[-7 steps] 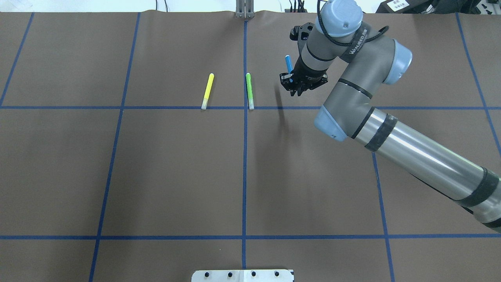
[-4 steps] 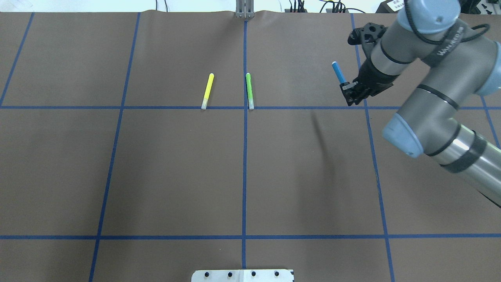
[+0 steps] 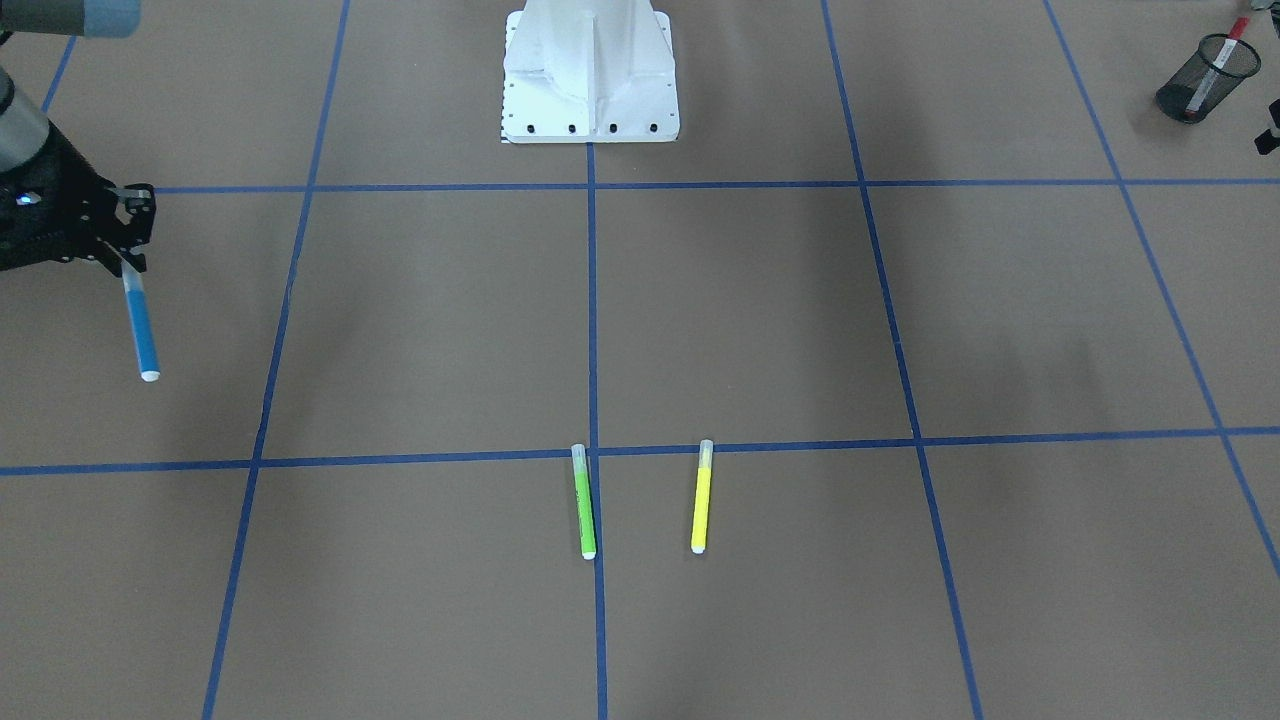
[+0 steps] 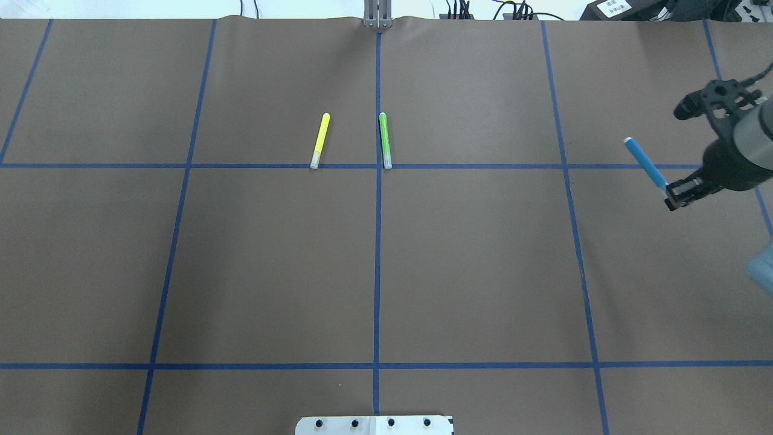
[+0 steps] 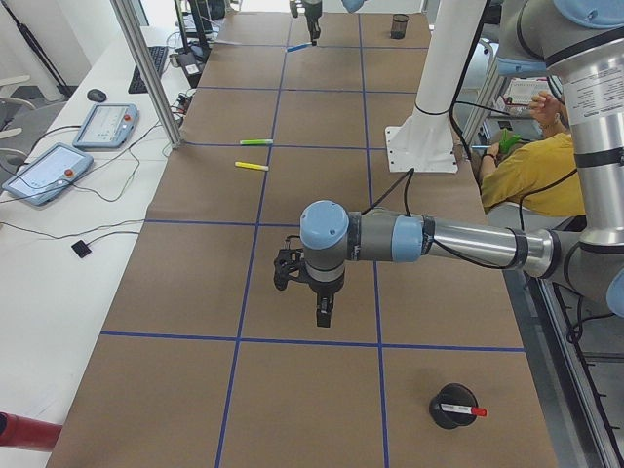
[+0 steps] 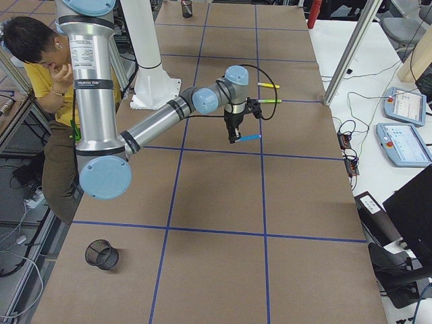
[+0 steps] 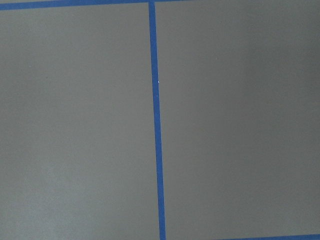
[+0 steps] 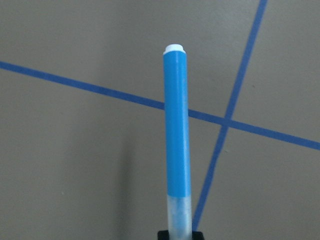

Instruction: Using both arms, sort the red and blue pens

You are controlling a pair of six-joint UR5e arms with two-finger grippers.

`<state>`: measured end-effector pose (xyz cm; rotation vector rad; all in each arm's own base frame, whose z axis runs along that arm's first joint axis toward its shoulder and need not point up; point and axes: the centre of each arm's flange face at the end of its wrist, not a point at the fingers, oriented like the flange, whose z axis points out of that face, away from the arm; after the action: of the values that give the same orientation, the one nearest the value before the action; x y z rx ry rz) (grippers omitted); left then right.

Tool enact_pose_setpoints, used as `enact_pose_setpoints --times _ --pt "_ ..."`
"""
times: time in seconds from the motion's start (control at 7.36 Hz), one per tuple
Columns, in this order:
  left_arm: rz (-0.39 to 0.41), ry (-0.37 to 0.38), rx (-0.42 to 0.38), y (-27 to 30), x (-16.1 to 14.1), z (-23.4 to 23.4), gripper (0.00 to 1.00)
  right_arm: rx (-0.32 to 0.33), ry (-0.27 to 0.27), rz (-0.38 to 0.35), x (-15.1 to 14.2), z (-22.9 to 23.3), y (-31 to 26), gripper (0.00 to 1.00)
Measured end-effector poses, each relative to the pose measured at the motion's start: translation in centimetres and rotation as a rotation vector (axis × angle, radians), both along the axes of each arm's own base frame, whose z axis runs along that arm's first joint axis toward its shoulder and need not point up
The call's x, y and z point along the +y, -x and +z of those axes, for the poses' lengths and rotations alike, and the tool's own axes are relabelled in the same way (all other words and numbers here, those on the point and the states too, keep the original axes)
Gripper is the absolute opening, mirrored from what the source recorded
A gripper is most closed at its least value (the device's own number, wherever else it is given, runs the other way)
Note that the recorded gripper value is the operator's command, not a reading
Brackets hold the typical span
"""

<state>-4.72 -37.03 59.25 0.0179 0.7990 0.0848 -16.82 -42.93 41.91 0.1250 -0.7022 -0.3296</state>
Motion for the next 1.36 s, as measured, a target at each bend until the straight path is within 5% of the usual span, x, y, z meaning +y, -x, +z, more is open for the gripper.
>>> enact_pose_setpoints --times 0.41,1.36 --pt "0.0 -0.022 0.001 0.0 -0.2 0.4 1.0 0.014 -0.008 -0.111 7.0 7.4 -10.8 0.0" --pt "0.0 -0.026 0.001 0.0 0.0 0.3 1.0 0.152 0.089 -0.419 23.2 18.5 -23.0 0.0"
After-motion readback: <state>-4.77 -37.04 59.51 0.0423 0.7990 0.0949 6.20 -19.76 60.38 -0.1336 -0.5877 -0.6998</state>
